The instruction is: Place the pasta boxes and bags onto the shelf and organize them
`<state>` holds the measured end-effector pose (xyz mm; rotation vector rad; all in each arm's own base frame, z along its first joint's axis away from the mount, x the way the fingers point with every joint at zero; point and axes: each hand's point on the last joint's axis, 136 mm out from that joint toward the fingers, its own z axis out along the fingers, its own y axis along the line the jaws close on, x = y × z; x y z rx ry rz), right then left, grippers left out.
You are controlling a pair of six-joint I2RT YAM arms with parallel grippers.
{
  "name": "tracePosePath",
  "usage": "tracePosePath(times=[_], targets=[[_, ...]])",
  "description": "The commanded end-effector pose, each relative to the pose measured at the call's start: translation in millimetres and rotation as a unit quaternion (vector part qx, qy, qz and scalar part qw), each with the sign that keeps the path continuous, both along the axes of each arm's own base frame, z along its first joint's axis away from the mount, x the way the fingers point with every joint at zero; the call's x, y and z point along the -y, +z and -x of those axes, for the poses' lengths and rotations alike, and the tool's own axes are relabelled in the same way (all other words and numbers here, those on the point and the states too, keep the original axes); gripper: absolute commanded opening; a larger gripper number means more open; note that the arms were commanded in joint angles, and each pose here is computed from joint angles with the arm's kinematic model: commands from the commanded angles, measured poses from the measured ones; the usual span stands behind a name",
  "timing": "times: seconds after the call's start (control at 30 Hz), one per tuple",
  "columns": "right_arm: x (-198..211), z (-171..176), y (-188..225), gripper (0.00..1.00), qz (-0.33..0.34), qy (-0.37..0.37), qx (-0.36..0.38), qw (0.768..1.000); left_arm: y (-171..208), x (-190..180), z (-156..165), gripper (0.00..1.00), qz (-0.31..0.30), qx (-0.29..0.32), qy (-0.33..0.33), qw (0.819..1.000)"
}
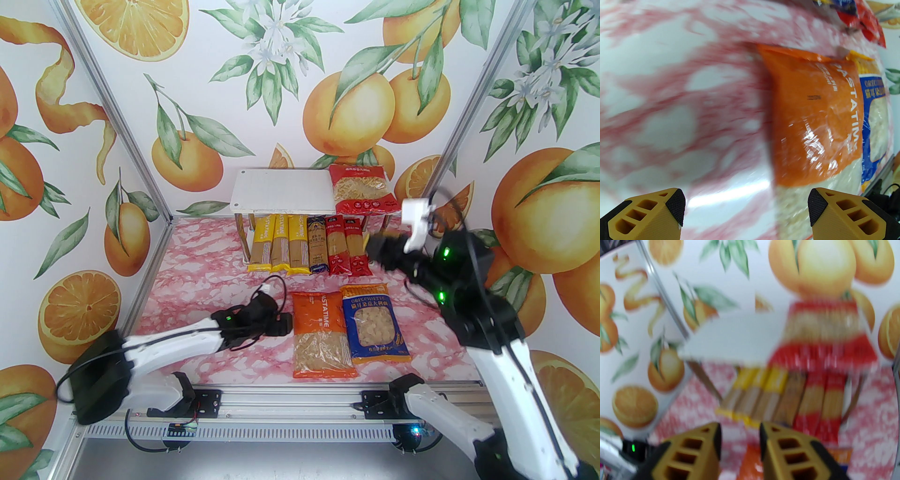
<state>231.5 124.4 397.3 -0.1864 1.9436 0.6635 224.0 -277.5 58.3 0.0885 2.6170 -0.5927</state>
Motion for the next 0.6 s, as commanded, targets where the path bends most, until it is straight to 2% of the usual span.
tracePosePath(times=[0.0, 0.13, 0.37, 0.47, 0.53, 0.57], targets=[[-1, 35, -51, 0.34, -0.001, 0.027, -0.09, 0.996, 5, 39, -6, 0.92, 0.056, -0.006, -0.032, 0.998], [1, 44, -101, 0.35, 0.0, 0.017, -0.173, 0.985, -10, 57, -10, 0.92, 0.054, -0.029, -0.046, 0.997], [7, 50, -152, 0.35, 0.003, -0.013, -0.242, 0.97, -15, 77, -19, 0.92, 0.061, -0.032, -0.062, 0.996], [22, 46, -181, 0.33, 0.041, -0.057, -0.279, 0.958, -20, 85, -19, 0.83, 0.069, -0.044, -0.072, 0.994], [30, 44, -194, 0.33, 0.064, -0.079, -0.298, 0.949, -25, 88, -17, 0.74, 0.075, -0.054, -0.077, 0.993], [32, 43, -198, 0.34, 0.072, -0.085, -0.306, 0.946, -27, 88, -17, 0.65, 0.078, -0.059, -0.078, 0.992]])
